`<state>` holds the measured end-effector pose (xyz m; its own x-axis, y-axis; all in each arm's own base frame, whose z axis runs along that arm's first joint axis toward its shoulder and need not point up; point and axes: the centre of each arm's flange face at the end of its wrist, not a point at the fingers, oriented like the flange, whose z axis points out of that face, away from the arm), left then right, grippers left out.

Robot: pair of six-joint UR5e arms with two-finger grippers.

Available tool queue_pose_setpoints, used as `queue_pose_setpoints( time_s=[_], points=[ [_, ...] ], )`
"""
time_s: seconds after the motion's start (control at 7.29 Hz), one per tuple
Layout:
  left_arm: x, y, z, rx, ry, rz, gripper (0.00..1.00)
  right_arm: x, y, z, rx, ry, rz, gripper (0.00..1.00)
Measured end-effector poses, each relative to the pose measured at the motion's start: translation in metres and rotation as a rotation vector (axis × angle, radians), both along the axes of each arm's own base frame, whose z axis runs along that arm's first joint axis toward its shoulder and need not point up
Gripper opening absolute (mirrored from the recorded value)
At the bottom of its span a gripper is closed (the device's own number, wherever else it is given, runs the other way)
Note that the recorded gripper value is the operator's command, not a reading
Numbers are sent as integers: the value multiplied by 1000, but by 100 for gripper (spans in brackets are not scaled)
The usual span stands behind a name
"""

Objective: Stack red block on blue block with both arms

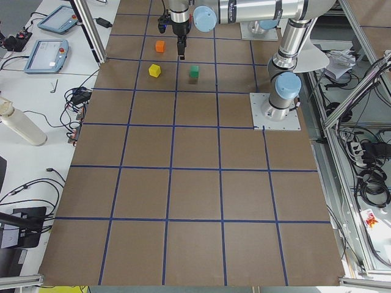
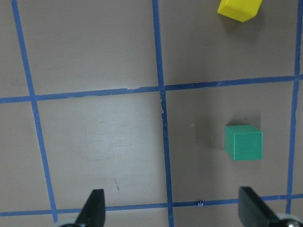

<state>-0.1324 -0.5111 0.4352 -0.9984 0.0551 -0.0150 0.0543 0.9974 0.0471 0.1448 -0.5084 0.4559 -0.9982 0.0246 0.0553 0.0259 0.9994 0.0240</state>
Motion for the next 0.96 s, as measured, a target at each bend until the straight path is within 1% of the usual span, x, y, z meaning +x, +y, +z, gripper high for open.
queue_pose_setpoints(
  time_s=[0.27,0.55,0.69,0.96],
  points=[
    [-1,3,1,-4,0,0,100,0,-9,0,-36,-2,-4,100],
    [-9,6,13,-31,-7,-16,100,-5,-12,0,-44,-3,-6,100],
    [-13,12,26,-56,-15,-26,100,-7,-13,2,-47,-3,-9,100],
    [-13,22,47,-81,-21,-36,100,-8,-13,3,-51,-3,-16,100]
  ],
)
